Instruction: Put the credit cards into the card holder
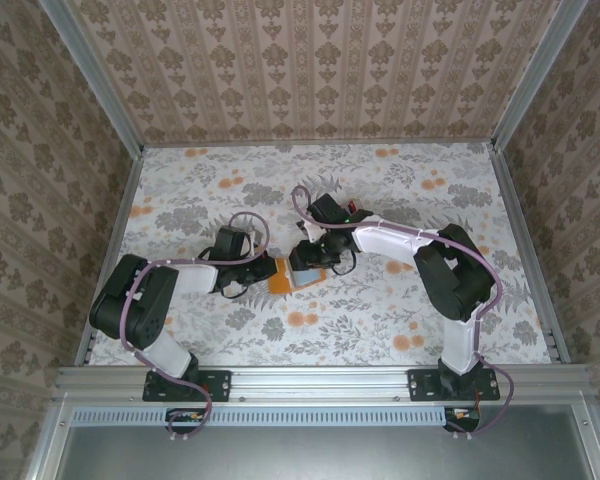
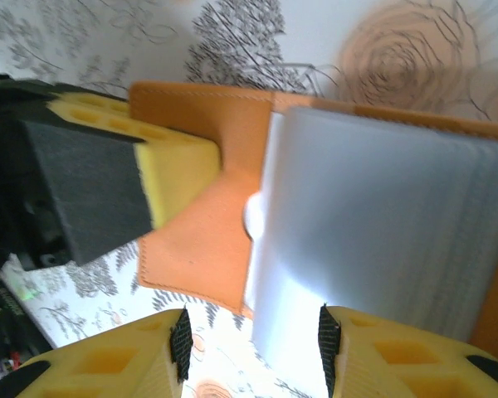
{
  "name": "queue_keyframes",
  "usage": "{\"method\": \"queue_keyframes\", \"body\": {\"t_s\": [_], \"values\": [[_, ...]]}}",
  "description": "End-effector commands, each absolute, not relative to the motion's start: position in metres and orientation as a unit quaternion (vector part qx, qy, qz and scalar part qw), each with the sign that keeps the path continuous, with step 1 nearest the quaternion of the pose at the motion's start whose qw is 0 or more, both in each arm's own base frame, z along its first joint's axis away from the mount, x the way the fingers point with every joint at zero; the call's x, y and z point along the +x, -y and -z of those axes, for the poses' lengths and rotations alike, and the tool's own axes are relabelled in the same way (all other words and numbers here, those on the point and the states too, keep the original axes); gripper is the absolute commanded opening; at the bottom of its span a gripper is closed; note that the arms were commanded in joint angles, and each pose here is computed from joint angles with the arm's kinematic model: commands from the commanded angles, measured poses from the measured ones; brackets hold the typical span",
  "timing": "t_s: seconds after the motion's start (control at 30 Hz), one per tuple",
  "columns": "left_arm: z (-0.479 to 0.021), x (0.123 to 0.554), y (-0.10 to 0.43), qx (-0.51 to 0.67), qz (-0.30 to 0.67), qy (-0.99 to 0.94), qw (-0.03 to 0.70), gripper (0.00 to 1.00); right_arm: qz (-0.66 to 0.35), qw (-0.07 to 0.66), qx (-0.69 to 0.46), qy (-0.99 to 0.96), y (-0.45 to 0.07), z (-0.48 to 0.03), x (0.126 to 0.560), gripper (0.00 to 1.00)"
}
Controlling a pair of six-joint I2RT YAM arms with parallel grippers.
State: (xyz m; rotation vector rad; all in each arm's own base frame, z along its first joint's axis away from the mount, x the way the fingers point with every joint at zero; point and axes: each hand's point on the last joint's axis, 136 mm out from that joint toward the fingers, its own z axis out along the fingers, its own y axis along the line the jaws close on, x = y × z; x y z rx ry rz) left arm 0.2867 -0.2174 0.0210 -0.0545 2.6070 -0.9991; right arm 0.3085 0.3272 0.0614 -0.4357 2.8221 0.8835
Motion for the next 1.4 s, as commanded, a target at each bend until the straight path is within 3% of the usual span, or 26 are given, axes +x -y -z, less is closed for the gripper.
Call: {"method": "queue_keyframes", "body": {"t_s": [0.0,0.5,1.37], "values": [[0.000,0.271,0.204,-0.039,0.320,-0.936,0.139,0.00,-0.254,0.070,-0.151,-0.953,-0.309,-0.059,0.299,0.47],[0.001,0.271,0.205,-0.044,0.322,-0.936,0.138,0.00,-0.183,0.073,-0.157,-0.968,-0.290,-0.045,0.299,0.48],[0.003,0.270,0.223,-0.031,0.334,-0.933,0.131,0.00,-0.291,0.069,-0.170,-0.939,-0.352,-0.062,0.302,0.48]]}}
